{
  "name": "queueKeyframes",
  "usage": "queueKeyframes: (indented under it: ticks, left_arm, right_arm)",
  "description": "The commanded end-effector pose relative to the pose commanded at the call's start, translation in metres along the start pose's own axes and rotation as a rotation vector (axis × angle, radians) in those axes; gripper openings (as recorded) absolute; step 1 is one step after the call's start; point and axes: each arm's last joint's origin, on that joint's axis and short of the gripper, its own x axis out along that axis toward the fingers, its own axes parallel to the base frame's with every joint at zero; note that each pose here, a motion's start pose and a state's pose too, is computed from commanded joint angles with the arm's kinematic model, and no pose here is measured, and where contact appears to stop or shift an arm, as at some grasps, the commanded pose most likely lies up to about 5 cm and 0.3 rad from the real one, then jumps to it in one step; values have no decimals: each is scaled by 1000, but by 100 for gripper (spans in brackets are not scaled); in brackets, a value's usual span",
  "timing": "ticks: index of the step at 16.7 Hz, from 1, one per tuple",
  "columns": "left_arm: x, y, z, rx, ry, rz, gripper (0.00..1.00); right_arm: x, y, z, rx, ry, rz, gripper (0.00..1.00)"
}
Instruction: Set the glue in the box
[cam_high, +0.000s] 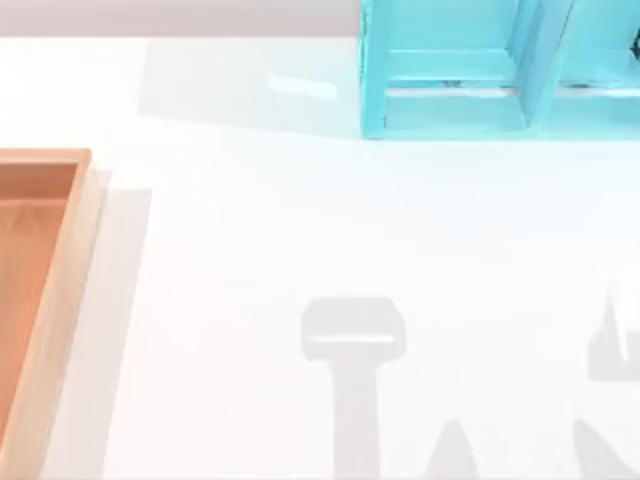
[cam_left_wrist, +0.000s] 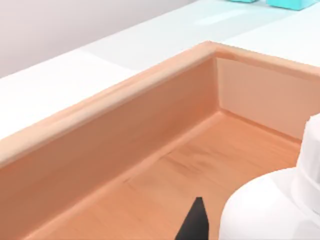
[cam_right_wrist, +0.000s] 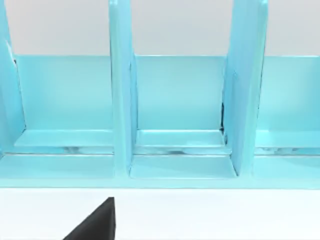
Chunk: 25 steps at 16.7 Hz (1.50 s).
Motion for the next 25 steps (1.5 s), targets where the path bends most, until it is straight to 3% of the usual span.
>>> queueKeyframes:
  ticks: [6, 12, 25]
  left_arm:
    - [32, -11, 1, -101, -80, -72, 0]
    - [33, -12, 0, -115, -92, -76, 0]
    - [33, -12, 0, -115, -92, -76, 98]
  right_arm:
    - [0, 0, 0, 0, 0, 0, 100]
    - [0, 0, 0, 0, 0, 0, 100]
    - [0, 0, 0, 0, 0, 0, 100]
